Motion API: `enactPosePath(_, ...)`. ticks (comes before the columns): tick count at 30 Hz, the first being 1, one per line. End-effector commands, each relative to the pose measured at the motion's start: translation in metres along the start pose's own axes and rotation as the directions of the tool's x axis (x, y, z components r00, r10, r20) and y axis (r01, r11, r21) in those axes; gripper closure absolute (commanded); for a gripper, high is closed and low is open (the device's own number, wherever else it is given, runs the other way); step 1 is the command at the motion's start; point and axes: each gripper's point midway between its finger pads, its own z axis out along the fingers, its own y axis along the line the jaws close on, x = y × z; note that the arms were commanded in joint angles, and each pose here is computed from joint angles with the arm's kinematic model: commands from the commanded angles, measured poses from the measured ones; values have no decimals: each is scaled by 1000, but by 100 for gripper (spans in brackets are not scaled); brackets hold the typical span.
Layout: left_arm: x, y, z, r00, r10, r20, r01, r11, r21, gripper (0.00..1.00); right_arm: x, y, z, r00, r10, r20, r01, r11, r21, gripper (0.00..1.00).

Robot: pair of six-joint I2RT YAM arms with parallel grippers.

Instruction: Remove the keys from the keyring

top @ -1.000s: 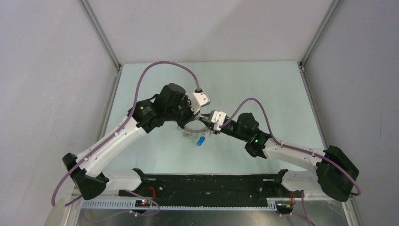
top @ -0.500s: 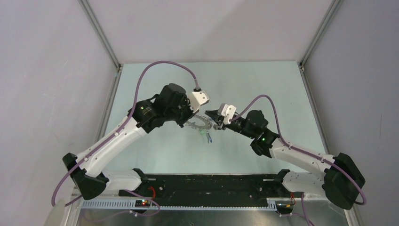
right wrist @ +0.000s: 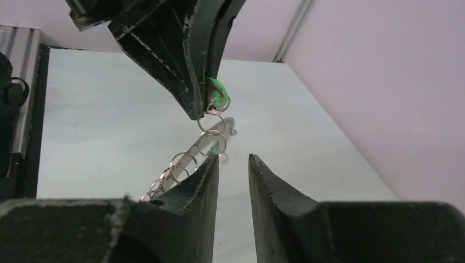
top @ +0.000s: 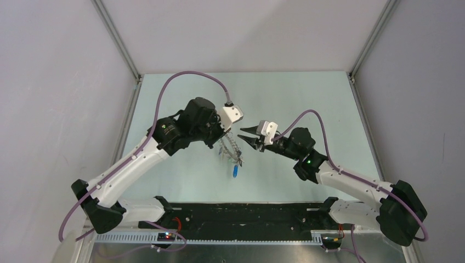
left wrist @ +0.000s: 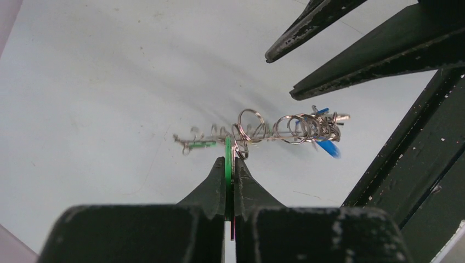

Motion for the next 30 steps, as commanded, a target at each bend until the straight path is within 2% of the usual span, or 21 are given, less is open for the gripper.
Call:
enactPosePath(1, -23, 5, -15, 995, 11, 100, -8, 1000, -26, 100, -22, 5, -1, 998, -13, 63, 16, 999, -33, 68)
enactPosePath(22, -18, 19, -9, 976, -218, 24, 219, 966, -138, 100, -23, 13, -3, 999, -15, 49, 18, 999, -47, 62)
enactPosePath(28, -21, 17, -7, 971, -240, 23, 241, 962, -127, 100, -15, 12, 6, 1000, 3, 22, -3, 1000, 16, 50)
enactPosePath(30, -22, 18, -7, 970, -241, 26, 243, 962, -128, 100, -11, 8, 8, 1000, 15, 14, -15, 999, 50, 41)
